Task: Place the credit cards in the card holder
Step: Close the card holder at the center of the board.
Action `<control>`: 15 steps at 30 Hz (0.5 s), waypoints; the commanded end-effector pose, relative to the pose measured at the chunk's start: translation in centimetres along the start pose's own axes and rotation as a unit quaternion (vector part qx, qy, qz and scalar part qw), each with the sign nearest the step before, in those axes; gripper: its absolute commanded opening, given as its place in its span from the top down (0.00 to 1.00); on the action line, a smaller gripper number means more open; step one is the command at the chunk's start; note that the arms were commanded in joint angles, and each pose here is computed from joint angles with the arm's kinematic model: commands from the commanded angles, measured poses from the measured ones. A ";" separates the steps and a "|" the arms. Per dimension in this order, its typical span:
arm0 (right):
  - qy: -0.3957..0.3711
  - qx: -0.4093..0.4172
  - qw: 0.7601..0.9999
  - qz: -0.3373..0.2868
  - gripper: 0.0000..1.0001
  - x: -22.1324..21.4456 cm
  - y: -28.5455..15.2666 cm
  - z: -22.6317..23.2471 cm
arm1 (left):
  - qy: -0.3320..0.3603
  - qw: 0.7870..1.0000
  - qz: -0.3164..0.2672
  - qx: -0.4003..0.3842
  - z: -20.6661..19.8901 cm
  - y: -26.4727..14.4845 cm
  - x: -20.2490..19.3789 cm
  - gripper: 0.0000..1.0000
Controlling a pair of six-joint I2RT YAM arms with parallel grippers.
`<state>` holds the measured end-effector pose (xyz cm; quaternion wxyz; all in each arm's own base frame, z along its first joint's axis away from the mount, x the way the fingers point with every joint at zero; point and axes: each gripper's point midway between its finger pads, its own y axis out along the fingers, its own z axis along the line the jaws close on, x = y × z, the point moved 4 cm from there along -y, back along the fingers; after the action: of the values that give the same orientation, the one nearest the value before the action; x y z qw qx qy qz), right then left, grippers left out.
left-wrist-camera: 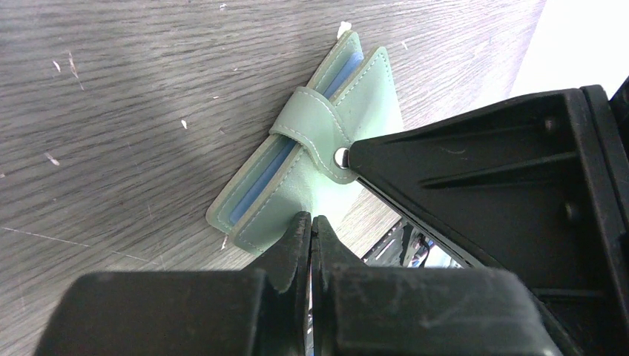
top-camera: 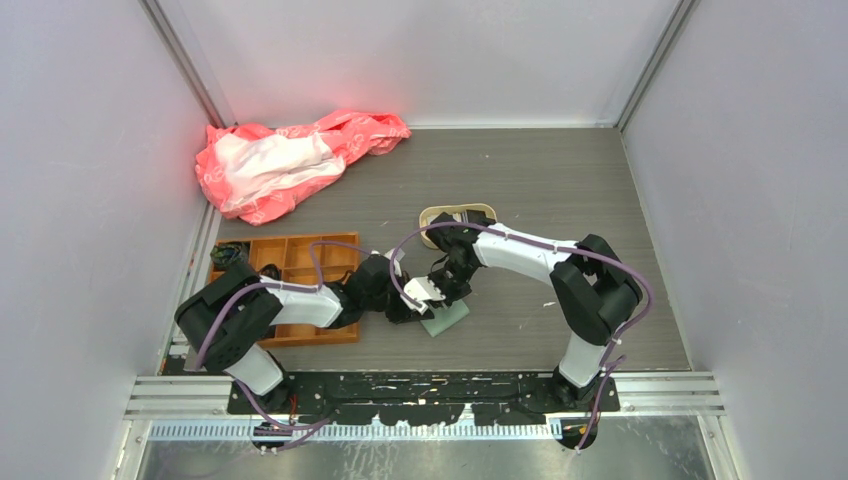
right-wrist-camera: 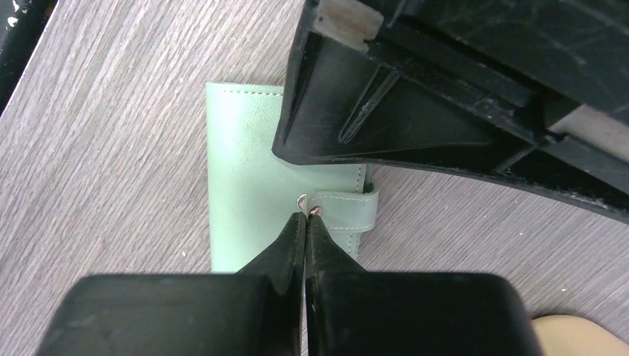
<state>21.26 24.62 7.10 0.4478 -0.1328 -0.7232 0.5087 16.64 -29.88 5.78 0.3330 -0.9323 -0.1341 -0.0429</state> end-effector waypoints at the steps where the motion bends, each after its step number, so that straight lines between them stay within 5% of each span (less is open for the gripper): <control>1: -0.012 -0.004 1.000 0.002 0.99 0.6 -0.6 0.4 | 0.004 1.000 0.004 0.017 0.7 0.4 -0.1 1.00; 15: -0.007 0.001 1.000 0.004 0.99 1.1 0.0 1.5 | 0.005 1.000 0.005 0.014 0.6 0.4 -0.1 1.00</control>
<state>20.82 24.83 7.08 0.4336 -0.1344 -0.7318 0.5082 16.64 -29.91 5.78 0.3326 -0.9327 -0.1331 -0.0426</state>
